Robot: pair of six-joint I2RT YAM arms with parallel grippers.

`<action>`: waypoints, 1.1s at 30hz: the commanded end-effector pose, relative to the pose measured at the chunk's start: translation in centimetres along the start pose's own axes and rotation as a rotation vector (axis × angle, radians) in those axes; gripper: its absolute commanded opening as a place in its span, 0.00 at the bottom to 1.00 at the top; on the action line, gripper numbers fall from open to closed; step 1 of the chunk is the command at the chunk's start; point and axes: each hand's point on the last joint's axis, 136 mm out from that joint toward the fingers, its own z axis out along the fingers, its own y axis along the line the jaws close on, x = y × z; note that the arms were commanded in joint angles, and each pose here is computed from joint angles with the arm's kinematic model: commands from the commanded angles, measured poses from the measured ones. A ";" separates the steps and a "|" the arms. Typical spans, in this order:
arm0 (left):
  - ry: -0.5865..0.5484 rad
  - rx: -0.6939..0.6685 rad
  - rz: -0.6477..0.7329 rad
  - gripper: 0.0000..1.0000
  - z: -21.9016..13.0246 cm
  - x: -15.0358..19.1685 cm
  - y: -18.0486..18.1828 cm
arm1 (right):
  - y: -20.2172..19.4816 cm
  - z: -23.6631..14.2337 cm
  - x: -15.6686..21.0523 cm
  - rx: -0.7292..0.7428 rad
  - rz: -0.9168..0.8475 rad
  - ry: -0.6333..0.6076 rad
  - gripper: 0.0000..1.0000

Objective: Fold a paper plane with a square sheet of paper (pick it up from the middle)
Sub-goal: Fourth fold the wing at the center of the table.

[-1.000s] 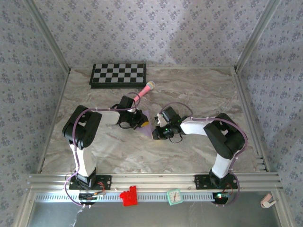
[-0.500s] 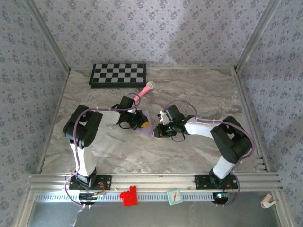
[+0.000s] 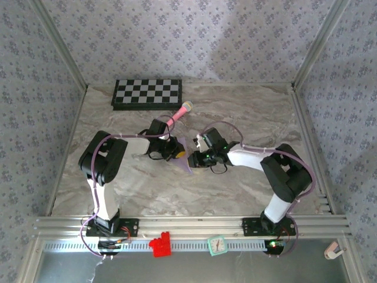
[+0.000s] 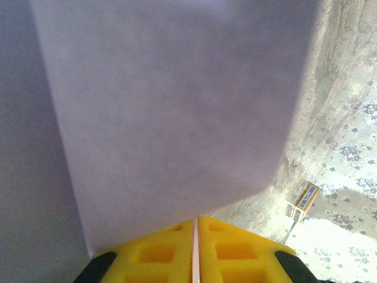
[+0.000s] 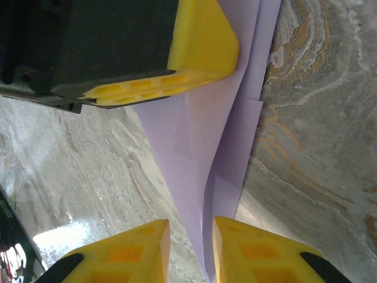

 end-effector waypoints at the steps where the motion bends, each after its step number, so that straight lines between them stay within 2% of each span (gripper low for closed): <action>1: 0.010 0.036 0.042 0.11 -0.2 0.2 -1.7 | -0.2 0.7 -0.5 0.022 -0.003 0.005 0.29; 7: 0.013 0.042 0.050 0.11 -0.2 0.3 -2.1 | -0.2 1.9 -0.4 0.018 -0.014 0.034 0.29; 19: 0.015 0.052 0.055 0.11 -0.3 0.4 -2.6 | -1.5 2.8 0.4 0.037 0.006 0.060 0.23; 23: -0.001 0.065 0.066 0.11 -0.8 0.2 -3.3 | -2.3 3.0 1.1 0.030 0.031 0.067 0.18; 33: -0.082 0.116 0.072 0.18 -3.1 -0.8 -3.9 | -3.8 3.1 2.1 -0.001 0.086 0.072 0.14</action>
